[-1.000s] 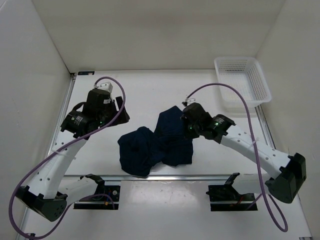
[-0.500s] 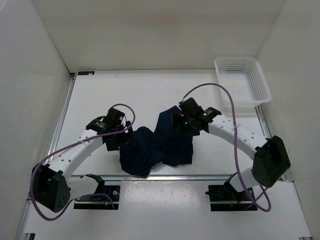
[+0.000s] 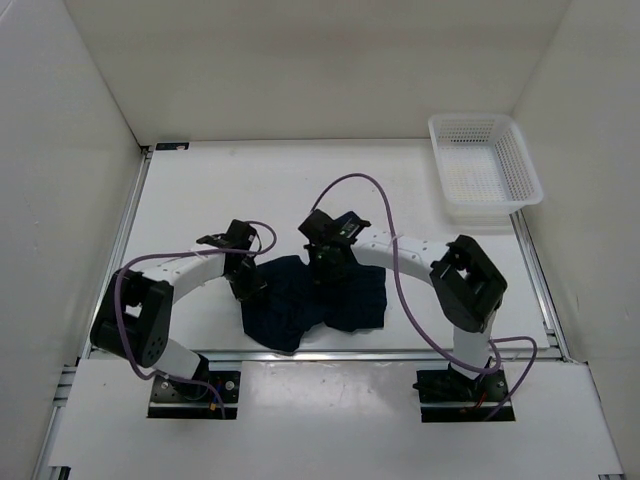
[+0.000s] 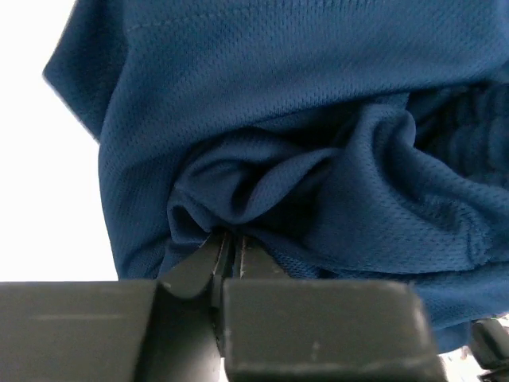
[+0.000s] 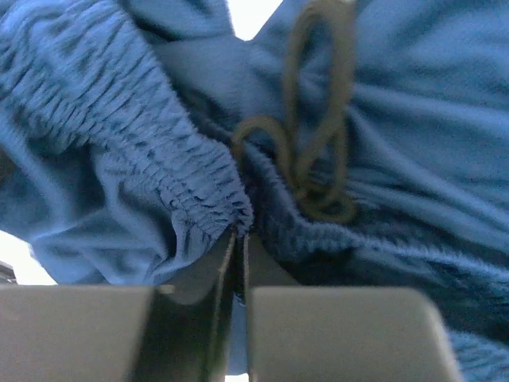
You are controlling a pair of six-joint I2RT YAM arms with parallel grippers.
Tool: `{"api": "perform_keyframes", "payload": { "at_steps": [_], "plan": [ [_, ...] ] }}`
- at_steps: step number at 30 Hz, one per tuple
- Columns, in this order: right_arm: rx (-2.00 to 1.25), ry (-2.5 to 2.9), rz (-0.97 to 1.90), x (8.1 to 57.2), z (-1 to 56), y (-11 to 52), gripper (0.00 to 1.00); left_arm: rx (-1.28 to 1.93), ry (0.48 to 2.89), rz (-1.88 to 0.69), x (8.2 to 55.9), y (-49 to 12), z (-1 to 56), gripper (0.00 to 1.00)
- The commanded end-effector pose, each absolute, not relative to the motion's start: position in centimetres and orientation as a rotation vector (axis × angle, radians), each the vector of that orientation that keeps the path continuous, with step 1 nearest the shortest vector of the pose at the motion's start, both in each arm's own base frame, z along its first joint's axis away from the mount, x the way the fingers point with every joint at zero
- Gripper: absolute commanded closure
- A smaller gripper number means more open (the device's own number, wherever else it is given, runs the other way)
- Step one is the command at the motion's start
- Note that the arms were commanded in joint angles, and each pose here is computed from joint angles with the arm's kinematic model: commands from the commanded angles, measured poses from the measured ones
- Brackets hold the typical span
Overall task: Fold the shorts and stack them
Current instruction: Flatten the shorts out
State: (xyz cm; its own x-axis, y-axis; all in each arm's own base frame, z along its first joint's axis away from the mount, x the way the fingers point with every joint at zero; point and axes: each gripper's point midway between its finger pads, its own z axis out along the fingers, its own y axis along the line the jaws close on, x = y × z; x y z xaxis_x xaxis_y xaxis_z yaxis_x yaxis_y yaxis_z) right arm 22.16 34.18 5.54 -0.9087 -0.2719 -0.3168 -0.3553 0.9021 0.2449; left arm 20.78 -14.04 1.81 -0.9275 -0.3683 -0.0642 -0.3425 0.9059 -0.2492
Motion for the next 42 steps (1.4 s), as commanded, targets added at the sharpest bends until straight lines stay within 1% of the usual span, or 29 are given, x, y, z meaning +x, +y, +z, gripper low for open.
{"api": "perform_keyframes", "payload": {
  "at_steps": [1,5,7,8,9,10,12,13,16,18,19,20,21,22,23,24,25,26,29,30,31,32,33,34,36,37,39,40,42],
  "plan": [
    [-0.377,2.666,0.434,26.3,10.2,33.5,1.0,-0.494,2.815,-0.552,25.2,-16.0,5.5,0.9],
    [-0.286,2.449,0.488,31.2,19.0,30.9,1.0,-0.451,2.645,-0.658,29.6,-16.1,12.0,0.9],
    [-0.262,2.357,0.471,32.9,23.1,29.2,1.0,-0.422,2.511,-0.688,33.0,-15.6,18.0,0.9],
    [-0.216,2.241,0.51,34.2,28.0,28.0,1.0,-0.425,2.534,-0.668,32.9,-15.2,19.2,0.9],
    [-0.208,2.18,0.524,34.6,30.6,27.3,1.0,-0.415,2.507,-0.657,33.6,-14.8,21.1,0.9],
    [-0.216,2.097,0.533,34.5,33.9,26.2,1.0,-0.375,2.404,-0.665,35.3,-14.5,25.8,0.9],
    [-0.229,1.967,0.562,34.1,39.2,24.9,1.0,-0.373,2.367,-0.646,35.4,-13.7,29.0,0.9],
    [-0.241,1.905,0.57,33.0,41.5,23.9,1.0,-0.35,2.285,-0.658,35.6,-13.3,32.4,0.9],
    [-0.278,1.811,0.546,30.5,43.3,21.6,1.0,-0.322,2.212,-0.687,33.9,-13.1,35.4,0.9],
    [-0.276,1.799,0.533,29.2,41.6,20.3,1.0,-0.313,2.213,-0.725,32.4,-13.3,35.1,0.9],
    [-0.258,1.744,0.543,27.0,42.1,18.7,1.0,-0.283,2.227,-0.752,31.3,-14.1,34.5,0.9],
    [-0.236,1.837,0.516,26.9,36.2,18.4,1.0,-0.271,2.239,-0.778,29.6,-14.4,32.8,0.78],
    [-0.171,1.869,0.457,26.6,33.7,16.8,0.99,-0.27,2.256,-0.789,28.5,-14.7,31.4,0.35],
    [-0.1,1.871,0.436,25.3,32.2,14.9,0.85,-0.266,2.28,-0.806,27.4,-15.0,29.7,0.0],
    [-0.036,1.956,0.371,24.5,28.6,13.2,0.42,-0.275,2.34,-0.795,25.8,-14.9,26.0,0.0],
    [0.064,2.064,0.331,23.5,23.6,12.1,0.26,-0.286,2.375,-0.784,25.1,-14.7,24.1,0.0],
    [0.131,2.081,0.318,22.6,22.3,10.9,0.16,-0.313,2.418,-0.776,24.4,-14.5,22.4,0.0],
    [0.187,2.108,0.303,22.0,20.9,10.3,0.1,-0.342,2.452,-0.749,24.2,-14.0,20.8,0.0],
    [0.366,2.128,0.278,21.4,19.0,9.0,0.1,-0.4,2.52,-0.672,24.2,-13.1,17.7,0.02],
    [0.4,2.124,0.272,21.4,18.9,8.8,0.25,-0.407,2.525,-0.656,25.0,-13.1,17.4,0.16],
    [0.452,2.138,0.262,21.5,18.4,8.8,0.42,-0.401,2.529,-0.628,25.5,-12.9,17.3,0.59],
    [0.467,2.126,0.278,21.8,19.2,9.1,0.63,-0.415,2.528,-0.591,26.2,-12.6,17.2,0.79],
    [0.461,2.141,0.28,22.0,19.2,9.4,0.91,-0.422,2.533,-0.572,26.7,-12.5,17.1,0.9],
    [0.445,2.188,0.27,22.5,18.4,10.3,0.99,-0.436,2.556,-0.543,27.7,-12.5,16.6,0.9],
    [0.368,2.252,0.329,23.1,18.7,12.6,1.0,-0.444,2.569,-0.485,29.1,-12.2,15.8,0.9],
    [0.307,2.377,0.356,22.9,16.9,14.5,0.93,-0.453,2.604,-0.469,29.9,-12.4,14.9,0.9],
    [0.267,2.514,0.365,22.9,14.7,16.5,0.76,-0.449,2.642,-0.443,30.5,-12.8,13.8,0.86],
    [0.238,2.549,0.394,22.7,14.2,17.6,0.62,-0.439,2.682,-0.43,31.1,-13.5,12.7,0.82],
    [0.163,2.624,0.409,22.1,12.3,19.7,0.45,-0.423,2.706,-0.376,31.8,-13.9,11.5,0.69]
  ]
}}
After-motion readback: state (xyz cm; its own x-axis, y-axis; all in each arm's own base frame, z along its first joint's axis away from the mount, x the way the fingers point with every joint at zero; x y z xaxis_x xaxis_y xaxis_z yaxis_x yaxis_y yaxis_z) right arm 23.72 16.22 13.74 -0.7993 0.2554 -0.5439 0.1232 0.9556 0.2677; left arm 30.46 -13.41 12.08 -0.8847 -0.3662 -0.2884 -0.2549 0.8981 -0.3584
